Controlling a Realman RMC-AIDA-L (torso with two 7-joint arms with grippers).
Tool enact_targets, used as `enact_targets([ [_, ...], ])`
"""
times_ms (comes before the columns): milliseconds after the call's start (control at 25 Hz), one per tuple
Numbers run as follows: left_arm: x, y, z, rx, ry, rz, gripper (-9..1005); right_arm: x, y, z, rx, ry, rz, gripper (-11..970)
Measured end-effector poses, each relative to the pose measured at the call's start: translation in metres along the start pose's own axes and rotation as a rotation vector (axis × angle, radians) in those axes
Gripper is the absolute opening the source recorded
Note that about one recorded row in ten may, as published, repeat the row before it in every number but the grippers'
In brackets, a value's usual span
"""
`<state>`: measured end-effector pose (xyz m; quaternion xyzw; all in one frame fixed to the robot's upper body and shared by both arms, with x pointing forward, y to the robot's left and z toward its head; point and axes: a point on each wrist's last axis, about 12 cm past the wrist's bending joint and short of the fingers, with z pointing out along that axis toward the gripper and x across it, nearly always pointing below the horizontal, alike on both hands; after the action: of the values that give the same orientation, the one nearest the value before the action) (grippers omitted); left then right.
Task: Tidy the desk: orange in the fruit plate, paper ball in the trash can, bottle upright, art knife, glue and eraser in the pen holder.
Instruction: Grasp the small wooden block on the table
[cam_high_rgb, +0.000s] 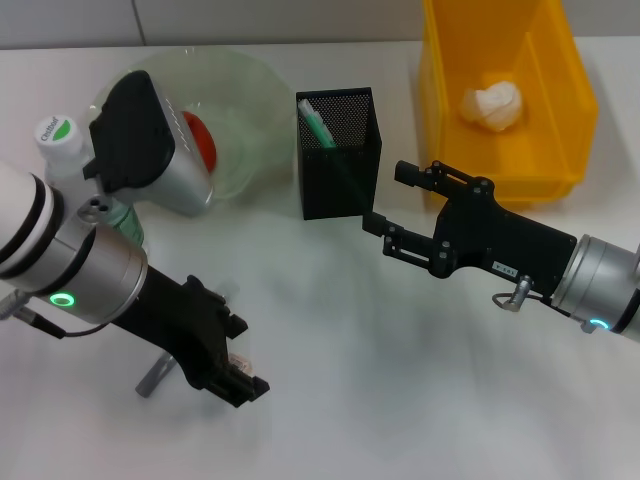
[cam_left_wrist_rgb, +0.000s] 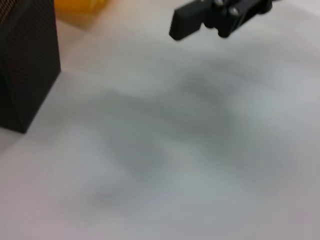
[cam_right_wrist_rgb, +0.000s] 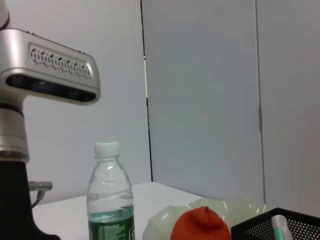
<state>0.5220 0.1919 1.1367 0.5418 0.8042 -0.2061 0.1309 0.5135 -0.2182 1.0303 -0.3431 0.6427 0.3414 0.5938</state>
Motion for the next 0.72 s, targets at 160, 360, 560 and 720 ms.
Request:
enact_targets([
  [160,0.003,0.000,0.004,0.008,0.017,-0.015,741,0.000,0.000,0.000,0.002,0.003,0.000,730],
  [360,0.007,0.004,0.010,0.008,0.017,-0.041,737,0.000,-0.001,0.001,0.003,0.005,-0.001,729],
  [560,0.009,0.008,0.013,-0.009,0.017,-0.045,732,0.000,-0.002,0.002,0.006,0.010,-0.005,729],
  [720,0.012,0.009,0.014,-0.019,0.039,-0.049,728,0.000,-0.002,0.003,0.003,0.011,-0.003,729],
])
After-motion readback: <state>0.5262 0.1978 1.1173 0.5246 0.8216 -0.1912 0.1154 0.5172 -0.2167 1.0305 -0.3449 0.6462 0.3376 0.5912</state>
